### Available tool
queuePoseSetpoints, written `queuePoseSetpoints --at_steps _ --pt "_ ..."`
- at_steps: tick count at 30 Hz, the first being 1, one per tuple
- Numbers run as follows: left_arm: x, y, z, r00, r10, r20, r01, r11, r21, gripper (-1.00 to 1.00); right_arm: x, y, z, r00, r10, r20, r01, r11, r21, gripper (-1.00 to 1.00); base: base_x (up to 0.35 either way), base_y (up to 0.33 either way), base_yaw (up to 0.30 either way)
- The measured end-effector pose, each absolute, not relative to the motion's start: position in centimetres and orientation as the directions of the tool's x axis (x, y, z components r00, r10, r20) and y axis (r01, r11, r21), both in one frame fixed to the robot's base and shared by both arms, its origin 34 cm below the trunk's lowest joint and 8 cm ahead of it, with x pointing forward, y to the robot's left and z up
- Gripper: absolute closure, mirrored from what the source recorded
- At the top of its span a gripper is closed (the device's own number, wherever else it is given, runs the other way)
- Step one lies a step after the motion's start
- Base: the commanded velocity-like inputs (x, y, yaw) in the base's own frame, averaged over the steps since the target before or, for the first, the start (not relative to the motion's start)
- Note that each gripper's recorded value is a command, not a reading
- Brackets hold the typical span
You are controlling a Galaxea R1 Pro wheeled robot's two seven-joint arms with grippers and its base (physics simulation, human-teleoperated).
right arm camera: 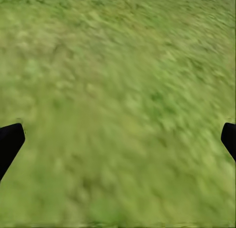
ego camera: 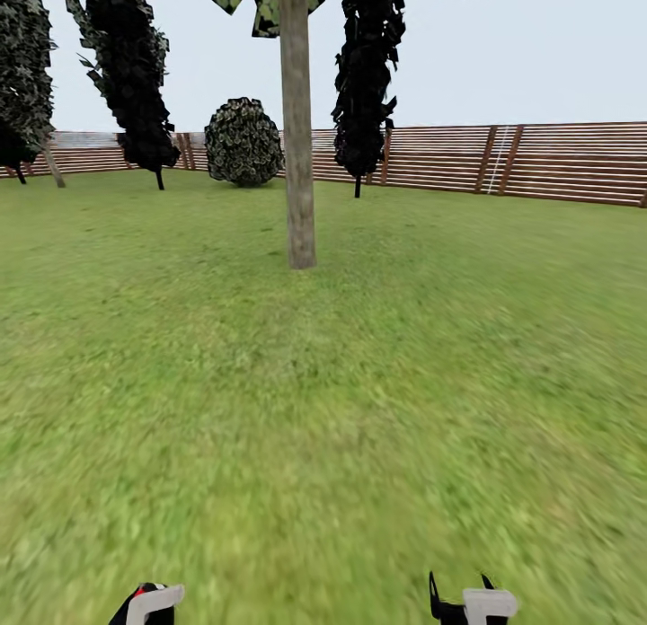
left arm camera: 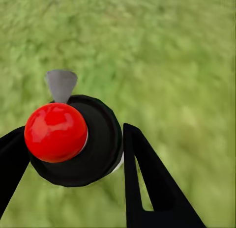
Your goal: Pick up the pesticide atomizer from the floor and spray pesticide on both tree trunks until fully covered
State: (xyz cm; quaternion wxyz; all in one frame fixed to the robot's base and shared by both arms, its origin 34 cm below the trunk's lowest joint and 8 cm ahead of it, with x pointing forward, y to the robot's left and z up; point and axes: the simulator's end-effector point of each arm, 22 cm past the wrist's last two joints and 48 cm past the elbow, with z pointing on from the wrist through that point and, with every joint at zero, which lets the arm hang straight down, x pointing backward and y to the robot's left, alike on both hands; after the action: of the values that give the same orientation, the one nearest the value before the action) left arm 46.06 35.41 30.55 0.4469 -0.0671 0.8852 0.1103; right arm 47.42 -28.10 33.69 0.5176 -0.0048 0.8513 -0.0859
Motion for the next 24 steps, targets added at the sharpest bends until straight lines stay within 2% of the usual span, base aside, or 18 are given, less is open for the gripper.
queuePoseSetpoints --at_steps 24 --pt "46.06 35.48 30.56 -0.591 -0.02 -0.806 -0.218 0.966 0.136 1.0 46.73 -28.02 33.03 -0.482 -0.095 -0.871 0.078 0.985 -0.151 -1.0 0.338 0.0 0.0"
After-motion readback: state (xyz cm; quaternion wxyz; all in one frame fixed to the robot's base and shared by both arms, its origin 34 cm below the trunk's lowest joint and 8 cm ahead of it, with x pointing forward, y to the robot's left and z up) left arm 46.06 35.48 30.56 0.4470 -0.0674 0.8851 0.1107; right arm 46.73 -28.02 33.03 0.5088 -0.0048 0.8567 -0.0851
